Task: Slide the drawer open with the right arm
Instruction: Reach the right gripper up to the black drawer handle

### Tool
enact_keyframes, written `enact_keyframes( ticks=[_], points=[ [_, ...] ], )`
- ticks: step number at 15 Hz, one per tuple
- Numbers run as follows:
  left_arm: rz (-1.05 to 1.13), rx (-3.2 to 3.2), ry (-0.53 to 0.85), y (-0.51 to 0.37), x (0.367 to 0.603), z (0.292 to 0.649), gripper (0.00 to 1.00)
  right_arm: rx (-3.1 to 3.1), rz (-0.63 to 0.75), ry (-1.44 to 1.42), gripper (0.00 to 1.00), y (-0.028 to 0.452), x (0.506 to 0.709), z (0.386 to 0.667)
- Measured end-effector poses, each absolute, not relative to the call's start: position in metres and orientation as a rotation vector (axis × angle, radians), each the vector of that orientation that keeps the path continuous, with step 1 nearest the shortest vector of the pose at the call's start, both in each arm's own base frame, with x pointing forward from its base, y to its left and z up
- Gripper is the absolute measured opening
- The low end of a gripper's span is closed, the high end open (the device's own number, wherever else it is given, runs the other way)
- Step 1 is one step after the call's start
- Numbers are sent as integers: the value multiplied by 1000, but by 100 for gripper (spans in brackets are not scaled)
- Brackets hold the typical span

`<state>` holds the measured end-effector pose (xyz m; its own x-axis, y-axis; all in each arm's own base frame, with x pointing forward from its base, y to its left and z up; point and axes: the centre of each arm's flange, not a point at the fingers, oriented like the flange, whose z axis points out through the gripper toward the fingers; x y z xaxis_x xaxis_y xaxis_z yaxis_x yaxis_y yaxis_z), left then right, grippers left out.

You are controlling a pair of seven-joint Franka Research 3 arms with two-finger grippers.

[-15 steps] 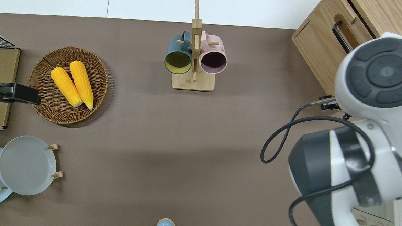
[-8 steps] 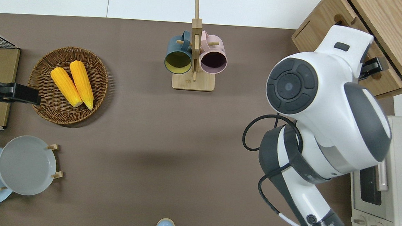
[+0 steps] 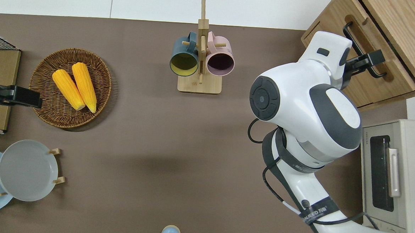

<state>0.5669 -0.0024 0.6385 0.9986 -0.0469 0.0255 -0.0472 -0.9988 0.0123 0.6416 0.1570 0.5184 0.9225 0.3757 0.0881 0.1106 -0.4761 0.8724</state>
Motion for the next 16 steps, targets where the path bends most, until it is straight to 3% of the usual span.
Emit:
enact_keyframes(
  ticks=[16],
  points=[
    [39, 3128, -74, -2, 567, 638, 100, 1593, 354, 512, 98, 152, 666, 419]
  ],
)
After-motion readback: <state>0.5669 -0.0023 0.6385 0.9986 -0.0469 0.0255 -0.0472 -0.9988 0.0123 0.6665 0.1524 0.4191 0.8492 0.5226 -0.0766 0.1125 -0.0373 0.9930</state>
